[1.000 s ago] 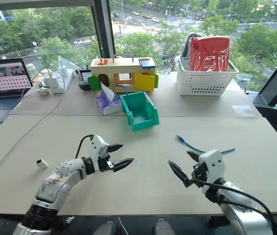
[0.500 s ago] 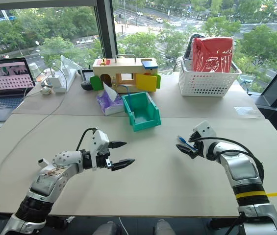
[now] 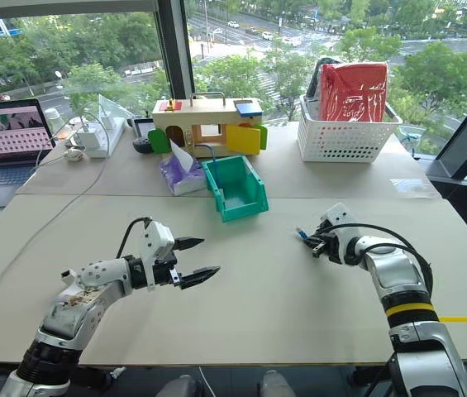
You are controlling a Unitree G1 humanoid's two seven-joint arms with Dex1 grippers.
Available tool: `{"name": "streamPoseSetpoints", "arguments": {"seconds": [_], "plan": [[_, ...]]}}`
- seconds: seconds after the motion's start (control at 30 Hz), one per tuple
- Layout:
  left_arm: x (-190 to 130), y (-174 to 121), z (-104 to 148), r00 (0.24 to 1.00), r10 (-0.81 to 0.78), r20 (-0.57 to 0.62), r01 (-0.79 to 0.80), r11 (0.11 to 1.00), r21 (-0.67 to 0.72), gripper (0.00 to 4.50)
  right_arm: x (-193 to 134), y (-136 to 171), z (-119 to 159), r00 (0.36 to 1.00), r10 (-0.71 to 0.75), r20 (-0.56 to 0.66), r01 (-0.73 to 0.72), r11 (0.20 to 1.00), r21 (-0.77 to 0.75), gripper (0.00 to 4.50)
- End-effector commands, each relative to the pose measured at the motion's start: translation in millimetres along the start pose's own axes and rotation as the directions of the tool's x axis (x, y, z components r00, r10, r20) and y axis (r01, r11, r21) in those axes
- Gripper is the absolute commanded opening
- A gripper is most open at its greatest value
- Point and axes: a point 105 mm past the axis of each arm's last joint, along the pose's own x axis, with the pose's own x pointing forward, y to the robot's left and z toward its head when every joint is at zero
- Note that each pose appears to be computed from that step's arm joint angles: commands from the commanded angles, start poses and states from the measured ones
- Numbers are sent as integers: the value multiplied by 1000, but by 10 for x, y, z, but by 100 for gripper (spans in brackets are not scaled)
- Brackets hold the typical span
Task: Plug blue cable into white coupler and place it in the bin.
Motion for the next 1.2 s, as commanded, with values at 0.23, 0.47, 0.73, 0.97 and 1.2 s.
{"name": "streamPoseSetpoints", "arguments": {"seconds": [0.23,0.47,0.73,0.97,1.2], "plan": [[-200,-40,25,997,-66,36,66,998,10,450,-109,1187,179,846,518,-127,-527,775,-349,1],[-185,-262,-82,973,-230,-37,229,973,-30,450,121,1501,297,744,631,-220,-652,615,-442,1],[-193,-385,-254,952,-277,-133,275,961,-35,450,218,1448,383,719,636,-279,-679,558,-478,154],[-11,-426,-343,929,-330,-170,337,941,17,450,31,1499,670,746,657,-106,-623,635,-457,385],[165,-298,-322,916,-354,-191,376,922,93,450,-248,1366,825,838,545,14,-496,773,-396,414]]}}
